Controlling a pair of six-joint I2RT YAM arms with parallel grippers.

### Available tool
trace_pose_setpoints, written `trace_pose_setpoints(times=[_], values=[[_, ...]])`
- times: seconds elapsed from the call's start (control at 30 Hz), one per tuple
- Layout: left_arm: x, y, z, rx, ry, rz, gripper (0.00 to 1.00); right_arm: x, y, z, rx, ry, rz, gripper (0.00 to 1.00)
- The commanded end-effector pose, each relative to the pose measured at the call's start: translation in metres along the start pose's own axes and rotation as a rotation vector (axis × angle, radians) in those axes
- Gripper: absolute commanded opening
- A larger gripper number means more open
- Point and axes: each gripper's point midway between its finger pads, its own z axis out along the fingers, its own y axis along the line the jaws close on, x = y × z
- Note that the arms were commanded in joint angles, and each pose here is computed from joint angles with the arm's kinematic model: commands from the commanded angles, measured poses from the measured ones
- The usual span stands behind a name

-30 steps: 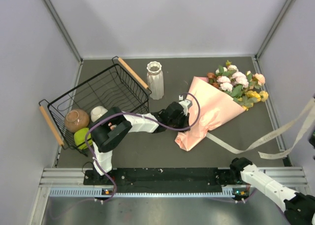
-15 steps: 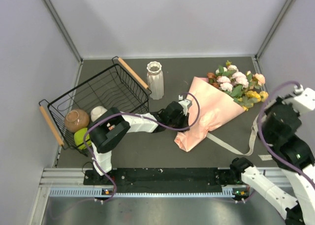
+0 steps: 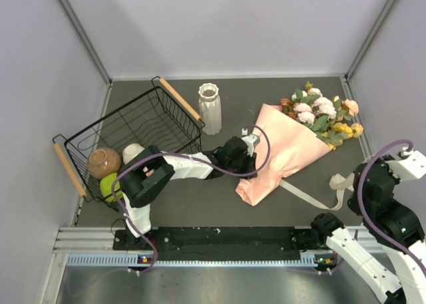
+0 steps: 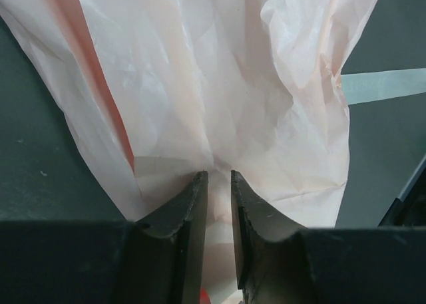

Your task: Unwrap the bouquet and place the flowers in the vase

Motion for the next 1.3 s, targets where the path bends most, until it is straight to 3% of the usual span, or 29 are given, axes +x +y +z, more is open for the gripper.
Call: trace_pose_setpoints(times=[0.0,0.2,0.33,0.37,0.43,0.57,0.73,0.9,1.03,1.17,1.2,1.27], values=[[-0.025,-0.021,-0.023,0.063,-0.063,0.026,0.28,0.022,0.005,-0.005,-0.01,0.093,0.183,0.02],[-0.042,-0.048,-0.05,0.158,-0.113,0.052,0.53,0.039,-0.017,-0.008,0.019,0.09,0.241,0.27],[-0.063,-0.065,-0.073,0.198,-0.17,0.078,0.67,0.032,-0.026,-0.011,0.029,0.079,0.243,0.56],[-0.065,-0.066,-0.075,0.198,-0.172,0.086,0.77,0.031,-0.027,-0.011,0.03,0.078,0.241,0.63],[-0.075,-0.067,-0.078,0.195,-0.18,0.09,0.84,0.027,-0.027,-0.013,0.02,0.08,0.245,0.69],[-0.079,-0.052,-0.078,0.127,-0.185,0.083,0.91,0.023,-0.008,-0.015,-0.049,0.12,0.241,0.73],[-0.077,-0.022,-0.076,0.036,-0.172,0.021,0.96,0.042,0.056,-0.022,-0.3,0.234,0.094,0.73],[-0.074,-0.03,-0.073,0.101,-0.16,0.006,0.96,0.074,0.093,-0.027,-0.399,0.371,-0.014,0.76],[-0.077,-0.033,-0.077,0.112,-0.184,0.002,0.92,0.115,0.111,-0.031,-0.394,0.521,-0.01,0.76],[-0.073,-0.033,-0.072,0.112,-0.151,-0.007,0.83,0.168,0.118,-0.03,-0.344,0.692,0.046,0.69],[-0.072,-0.034,-0.07,0.12,-0.143,-0.012,0.81,0.192,0.125,-0.037,-0.377,0.796,0.076,0.67],[-0.067,-0.033,-0.067,0.134,-0.137,-0.018,0.77,0.225,0.122,-0.041,-0.378,0.95,0.13,0.49]])
